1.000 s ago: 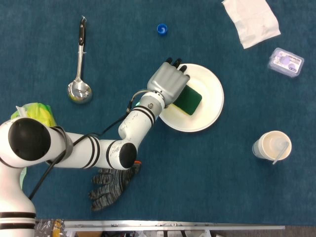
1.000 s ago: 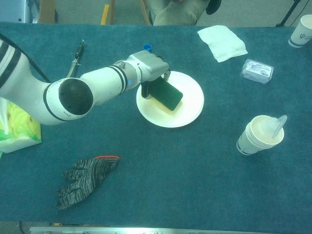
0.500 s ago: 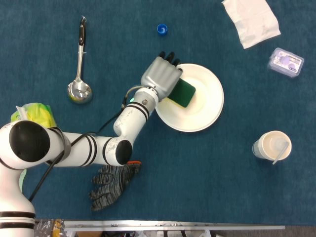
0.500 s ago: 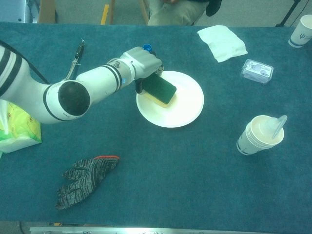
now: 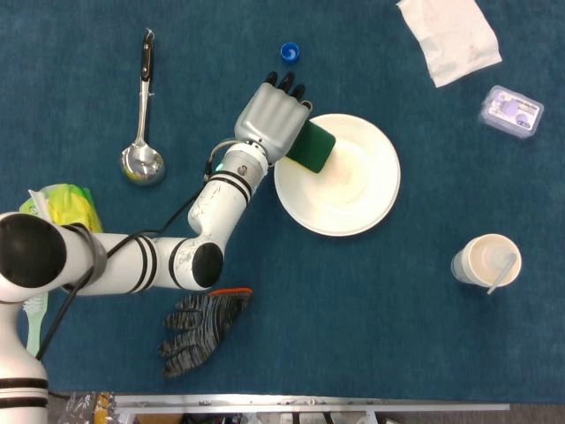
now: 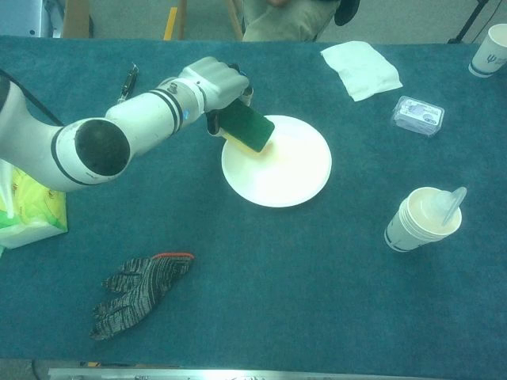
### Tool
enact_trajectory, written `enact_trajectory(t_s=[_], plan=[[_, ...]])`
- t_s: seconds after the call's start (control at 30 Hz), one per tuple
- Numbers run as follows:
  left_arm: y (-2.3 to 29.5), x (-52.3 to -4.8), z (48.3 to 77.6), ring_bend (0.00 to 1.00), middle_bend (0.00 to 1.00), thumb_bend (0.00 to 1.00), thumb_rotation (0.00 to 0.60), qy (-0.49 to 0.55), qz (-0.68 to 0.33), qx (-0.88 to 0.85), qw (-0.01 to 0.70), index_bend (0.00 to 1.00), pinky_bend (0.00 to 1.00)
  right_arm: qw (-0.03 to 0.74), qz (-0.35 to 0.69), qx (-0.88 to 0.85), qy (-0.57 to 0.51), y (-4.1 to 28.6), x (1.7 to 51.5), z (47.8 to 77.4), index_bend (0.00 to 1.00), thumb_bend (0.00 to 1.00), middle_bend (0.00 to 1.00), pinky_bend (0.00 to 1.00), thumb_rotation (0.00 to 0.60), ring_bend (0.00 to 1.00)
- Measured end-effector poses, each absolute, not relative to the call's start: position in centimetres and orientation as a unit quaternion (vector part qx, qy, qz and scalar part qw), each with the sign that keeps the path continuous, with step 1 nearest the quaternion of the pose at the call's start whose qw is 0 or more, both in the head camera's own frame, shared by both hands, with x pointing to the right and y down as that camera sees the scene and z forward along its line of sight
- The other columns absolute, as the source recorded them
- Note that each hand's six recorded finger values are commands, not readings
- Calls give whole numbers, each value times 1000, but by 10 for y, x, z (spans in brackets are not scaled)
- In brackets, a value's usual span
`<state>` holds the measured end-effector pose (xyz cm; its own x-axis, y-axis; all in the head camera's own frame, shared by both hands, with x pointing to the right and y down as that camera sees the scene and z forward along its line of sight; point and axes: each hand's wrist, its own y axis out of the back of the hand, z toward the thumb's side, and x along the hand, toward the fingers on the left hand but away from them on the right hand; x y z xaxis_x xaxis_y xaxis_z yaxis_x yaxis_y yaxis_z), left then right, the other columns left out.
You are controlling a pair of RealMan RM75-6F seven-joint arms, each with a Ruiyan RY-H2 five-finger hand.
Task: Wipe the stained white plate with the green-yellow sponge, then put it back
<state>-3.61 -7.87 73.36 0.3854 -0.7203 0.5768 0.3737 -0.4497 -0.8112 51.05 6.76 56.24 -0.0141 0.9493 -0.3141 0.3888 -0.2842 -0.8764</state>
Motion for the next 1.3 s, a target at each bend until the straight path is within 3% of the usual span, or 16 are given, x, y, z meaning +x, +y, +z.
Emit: enact_trajectory(t_s=[0.27, 0.73, 1.3], plan=[[-65, -25, 722, 44, 138, 279, 600, 136, -519, -685, 493, 346, 107, 291, 481, -642, -522, 69, 508, 563, 13, 156, 111, 272, 600, 11], [-46, -16, 743, 44, 138, 279, 600, 122, -524, -692, 481, 346, 108, 290, 485, -637, -524, 70, 510, 561, 13, 156, 111, 272, 600, 11], [-60, -38, 756, 44, 139, 279, 600, 122, -547, -656, 505, 346, 107, 290, 486, -637, -523, 69, 508, 563, 13, 156, 111, 272, 600, 11]])
